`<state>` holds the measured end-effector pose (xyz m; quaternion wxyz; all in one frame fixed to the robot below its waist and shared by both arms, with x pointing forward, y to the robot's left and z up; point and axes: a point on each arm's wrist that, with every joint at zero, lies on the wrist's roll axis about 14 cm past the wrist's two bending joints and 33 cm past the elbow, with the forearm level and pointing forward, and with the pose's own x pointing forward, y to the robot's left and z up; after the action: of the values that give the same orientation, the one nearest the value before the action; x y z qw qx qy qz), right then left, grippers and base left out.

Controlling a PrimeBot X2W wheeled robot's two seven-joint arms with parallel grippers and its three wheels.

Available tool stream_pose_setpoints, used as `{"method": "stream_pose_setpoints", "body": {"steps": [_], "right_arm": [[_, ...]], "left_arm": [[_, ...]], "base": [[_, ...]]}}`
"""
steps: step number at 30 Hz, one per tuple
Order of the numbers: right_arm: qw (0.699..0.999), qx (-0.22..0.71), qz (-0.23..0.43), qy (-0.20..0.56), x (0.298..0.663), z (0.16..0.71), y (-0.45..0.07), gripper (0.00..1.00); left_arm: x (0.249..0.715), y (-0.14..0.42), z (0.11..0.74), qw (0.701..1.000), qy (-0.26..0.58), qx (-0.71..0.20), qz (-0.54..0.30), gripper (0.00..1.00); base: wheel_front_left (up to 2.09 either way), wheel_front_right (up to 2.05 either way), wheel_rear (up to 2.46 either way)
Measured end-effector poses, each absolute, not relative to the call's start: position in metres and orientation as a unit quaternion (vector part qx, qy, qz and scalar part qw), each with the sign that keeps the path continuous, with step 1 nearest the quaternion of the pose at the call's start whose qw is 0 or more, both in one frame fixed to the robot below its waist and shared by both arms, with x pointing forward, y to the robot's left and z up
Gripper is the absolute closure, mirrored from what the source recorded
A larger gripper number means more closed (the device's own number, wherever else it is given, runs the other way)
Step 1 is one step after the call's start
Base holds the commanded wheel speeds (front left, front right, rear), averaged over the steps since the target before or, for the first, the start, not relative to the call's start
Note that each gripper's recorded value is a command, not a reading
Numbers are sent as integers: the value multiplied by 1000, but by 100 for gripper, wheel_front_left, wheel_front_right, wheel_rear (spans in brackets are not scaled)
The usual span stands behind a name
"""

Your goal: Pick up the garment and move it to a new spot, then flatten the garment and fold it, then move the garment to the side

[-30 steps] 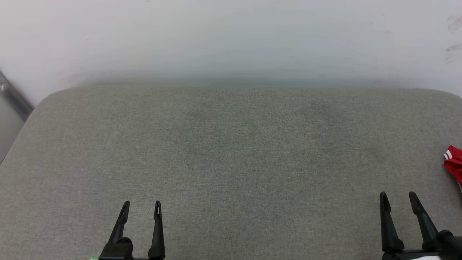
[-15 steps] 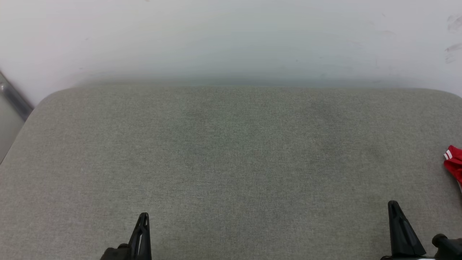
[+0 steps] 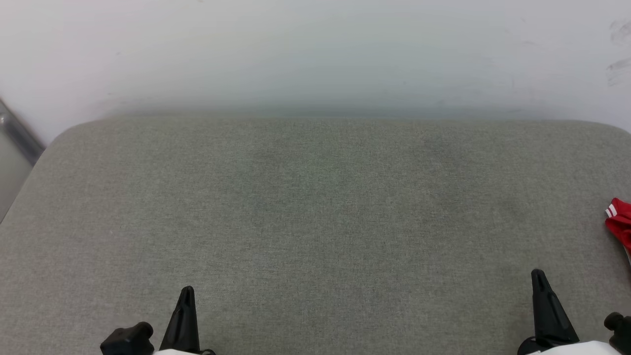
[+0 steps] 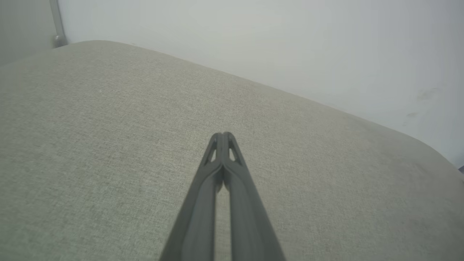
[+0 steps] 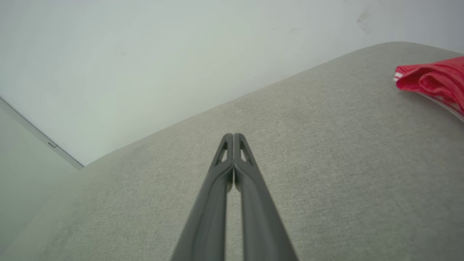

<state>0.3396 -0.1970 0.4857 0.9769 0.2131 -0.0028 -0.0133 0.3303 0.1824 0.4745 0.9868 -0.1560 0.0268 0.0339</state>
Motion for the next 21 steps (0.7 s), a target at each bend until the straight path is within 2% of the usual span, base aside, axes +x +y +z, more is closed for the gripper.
{"method": "stream_pose_setpoints", "body": {"steps": [21], "right_arm": [[930,367,-27,3,354,487,-201,100]], "left_arm": [[346,190,474,944,39,-325,44,100]], "base": [[0,0,0]]}}
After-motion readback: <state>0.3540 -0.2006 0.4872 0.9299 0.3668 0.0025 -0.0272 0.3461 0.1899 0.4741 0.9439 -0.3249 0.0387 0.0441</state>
